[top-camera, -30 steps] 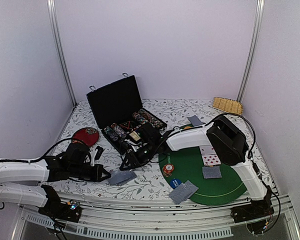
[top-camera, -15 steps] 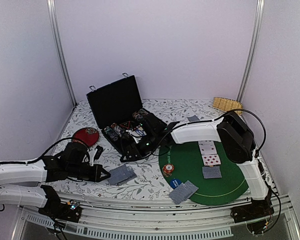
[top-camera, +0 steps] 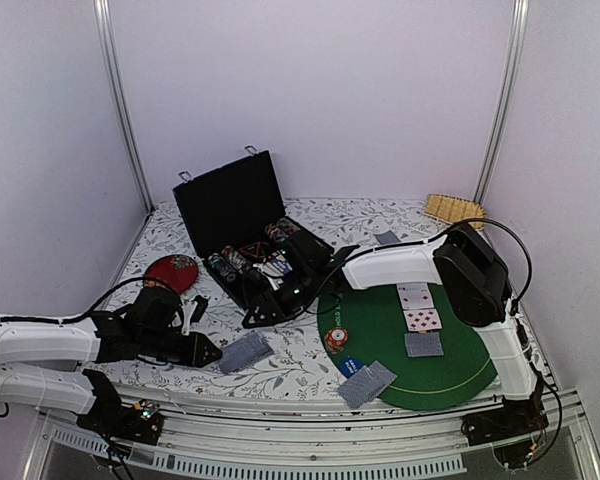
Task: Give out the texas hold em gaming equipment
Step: Place the poker card in the face-down deck piles, then pick up the poker card from the face-down deck piles.
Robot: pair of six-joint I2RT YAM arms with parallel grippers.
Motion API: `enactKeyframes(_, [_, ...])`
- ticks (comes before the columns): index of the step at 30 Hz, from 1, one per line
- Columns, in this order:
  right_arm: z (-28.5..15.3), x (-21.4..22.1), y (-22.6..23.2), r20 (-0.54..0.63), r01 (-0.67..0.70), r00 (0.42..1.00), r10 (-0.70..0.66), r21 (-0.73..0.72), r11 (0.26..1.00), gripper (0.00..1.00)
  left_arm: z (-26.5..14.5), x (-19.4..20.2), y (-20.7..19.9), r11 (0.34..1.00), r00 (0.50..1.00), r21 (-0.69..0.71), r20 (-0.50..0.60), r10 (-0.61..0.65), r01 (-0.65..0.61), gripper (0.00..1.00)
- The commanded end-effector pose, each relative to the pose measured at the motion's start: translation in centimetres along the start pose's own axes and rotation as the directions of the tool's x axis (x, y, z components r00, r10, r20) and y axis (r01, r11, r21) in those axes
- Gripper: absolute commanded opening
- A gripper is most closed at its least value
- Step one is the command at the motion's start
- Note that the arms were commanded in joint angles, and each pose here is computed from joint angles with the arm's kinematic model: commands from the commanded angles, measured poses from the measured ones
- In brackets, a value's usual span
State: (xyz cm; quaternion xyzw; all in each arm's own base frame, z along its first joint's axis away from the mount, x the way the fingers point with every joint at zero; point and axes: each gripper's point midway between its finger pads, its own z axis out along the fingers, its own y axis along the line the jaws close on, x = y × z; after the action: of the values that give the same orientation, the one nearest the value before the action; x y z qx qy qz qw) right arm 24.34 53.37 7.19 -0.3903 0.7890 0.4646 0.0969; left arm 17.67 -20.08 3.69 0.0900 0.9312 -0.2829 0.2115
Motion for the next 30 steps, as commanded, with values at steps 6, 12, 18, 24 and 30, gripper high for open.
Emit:
enactKeyframes(6, [-1.7, -1.5, 2.2, 0.039, 0.038, 0.999, -0.037, -0.035, 0.999, 0.56, -0.3, 0.0, 0.7, 0.999, 1.000, -0.039, 0.018, -0.002, 0.003, 0.11])
enactKeyframes(12, [-1.8, -1.3, 2.2, 0.039, 0.044, 0.998, -0.042, -0.031, 0.999, 0.56, -0.3, -0.2, 0.5, 1.000, 1.000, -0.027, 0.031, 0.004, -0.003, 0.16])
enactKeyframes(18, [-1.9, -1.3, 2.3, 0.037, 0.046, 0.998, -0.045, -0.031, 0.998, 0.56, 0.4, -0.3, 1.7, 0.997, 1.000, -0.077, 0.030, 0.004, -0.001, 0.29])
enactKeyframes(24, [-2.0, -1.0, 2.1, 0.031, 0.046, 0.998, -0.045, -0.022, 0.999, 0.55, 1.3, -0.3, 0.1, 1.000, 1.000, 0.005, 0.000, 0.012, -0.012, 0.17])
enactKeyframes(30, [-2.1, -1.0, 2.1, 0.031, 0.052, 0.998, -0.052, -0.009, 0.999, 0.55, -0.3, -0.5, -0.3, 1.000, 1.000, 0.014, 0.022, 0.022, -0.022, 0.00])
